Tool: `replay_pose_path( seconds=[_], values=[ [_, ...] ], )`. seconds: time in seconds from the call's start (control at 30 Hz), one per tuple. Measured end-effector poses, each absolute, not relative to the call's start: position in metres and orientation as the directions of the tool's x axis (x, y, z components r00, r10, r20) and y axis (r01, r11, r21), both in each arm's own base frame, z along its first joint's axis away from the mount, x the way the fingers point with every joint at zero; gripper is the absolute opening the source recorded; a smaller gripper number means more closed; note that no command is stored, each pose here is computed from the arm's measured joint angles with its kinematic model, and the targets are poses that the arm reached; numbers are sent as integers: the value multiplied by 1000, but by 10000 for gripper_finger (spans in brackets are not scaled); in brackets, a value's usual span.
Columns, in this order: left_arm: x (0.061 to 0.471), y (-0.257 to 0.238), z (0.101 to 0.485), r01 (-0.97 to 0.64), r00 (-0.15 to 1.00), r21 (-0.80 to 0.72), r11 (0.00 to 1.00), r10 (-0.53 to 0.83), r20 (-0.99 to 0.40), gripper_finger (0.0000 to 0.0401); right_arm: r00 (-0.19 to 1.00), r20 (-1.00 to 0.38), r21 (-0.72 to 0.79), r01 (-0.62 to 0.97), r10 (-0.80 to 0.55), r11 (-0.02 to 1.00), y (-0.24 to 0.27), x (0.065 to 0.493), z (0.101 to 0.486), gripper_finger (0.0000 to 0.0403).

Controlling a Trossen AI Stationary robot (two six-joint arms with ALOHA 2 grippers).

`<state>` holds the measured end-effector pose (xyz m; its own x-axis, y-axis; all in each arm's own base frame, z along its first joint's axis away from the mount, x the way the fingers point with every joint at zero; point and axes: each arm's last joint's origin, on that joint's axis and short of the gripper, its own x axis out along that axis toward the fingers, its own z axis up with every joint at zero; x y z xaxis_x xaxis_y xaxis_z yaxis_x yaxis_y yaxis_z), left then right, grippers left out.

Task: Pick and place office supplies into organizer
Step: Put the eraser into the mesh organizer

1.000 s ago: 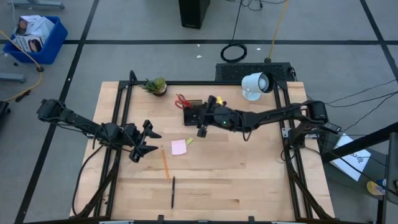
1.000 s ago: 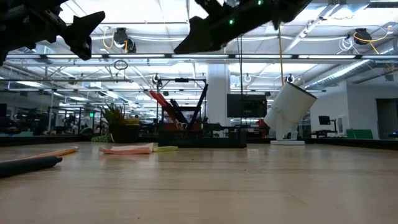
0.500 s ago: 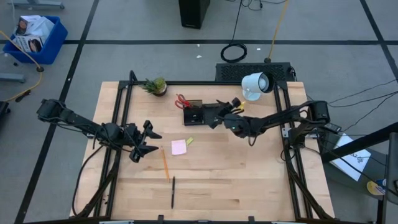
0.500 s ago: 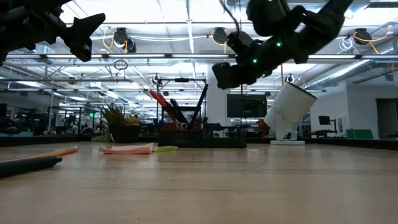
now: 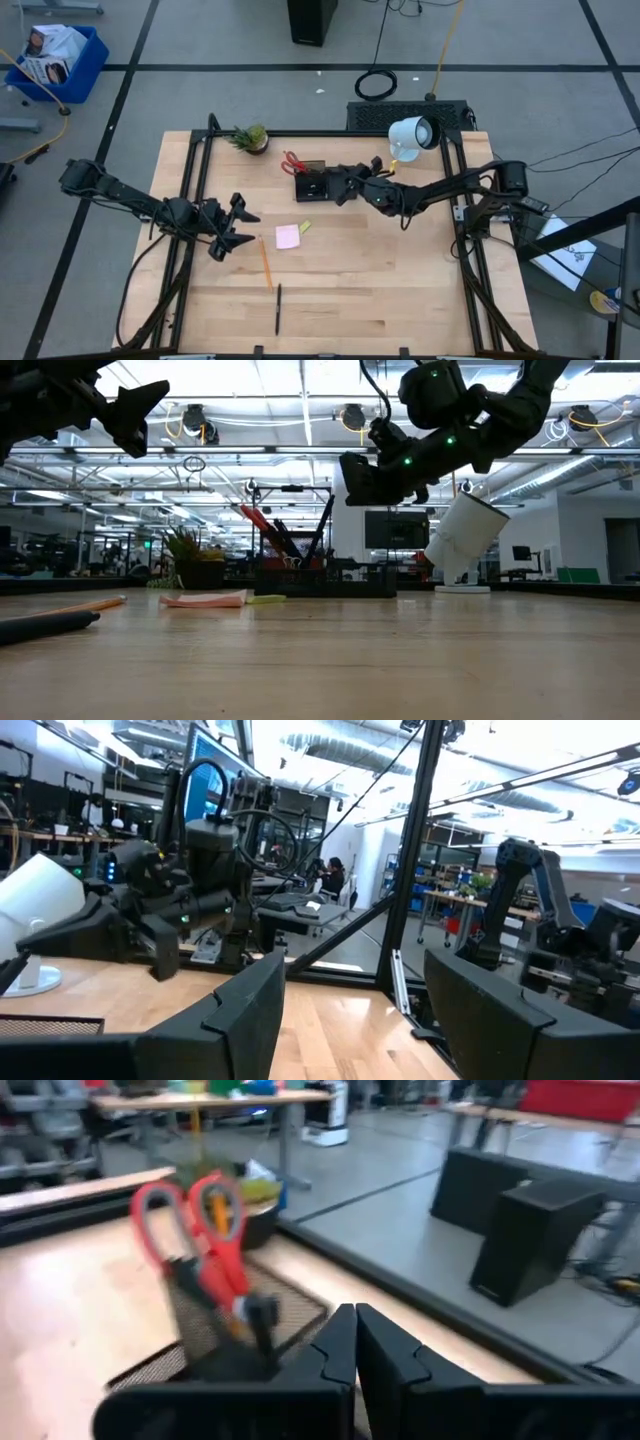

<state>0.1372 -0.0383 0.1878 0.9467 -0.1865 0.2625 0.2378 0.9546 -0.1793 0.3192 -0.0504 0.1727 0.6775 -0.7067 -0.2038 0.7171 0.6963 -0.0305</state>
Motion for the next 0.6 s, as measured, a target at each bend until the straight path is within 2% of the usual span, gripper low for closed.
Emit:
replay_pose_path(
  seconds=[0.17, 0.23, 0.33, 0.43, 0.5, 0.6],
  values=[
    [137, -38, 187, 221, 951, -183, 958, -170, 259, 244, 828, -198, 67, 546, -525, 835, -51, 327, 177, 0],
    [137, -38, 187, 219, 951, -183, 958, -168, 259, 244, 809, -194, 69, 575, -555, 815, -52, 327, 177, 0],
    [137, -38, 188, 223, 950, -193, 955, -169, 261, 244, 729, -189, -31, 665, -658, 746, -50, 325, 176, 0],
    [137, -38, 187, 229, 951, -211, 950, -171, 258, 244, 729, -183, -97, 655, -660, 750, -44, 325, 177, 0],
    [137, -38, 187, 232, 952, -224, 947, -173, 252, 244, 776, -191, -119, 590, -601, 799, -39, 327, 176, 0],
    [138, -38, 186, 231, 955, -232, 945, -175, 239, 244, 885, -211, -101, 402, -415, 910, -26, 330, 176, 0]
  ],
)
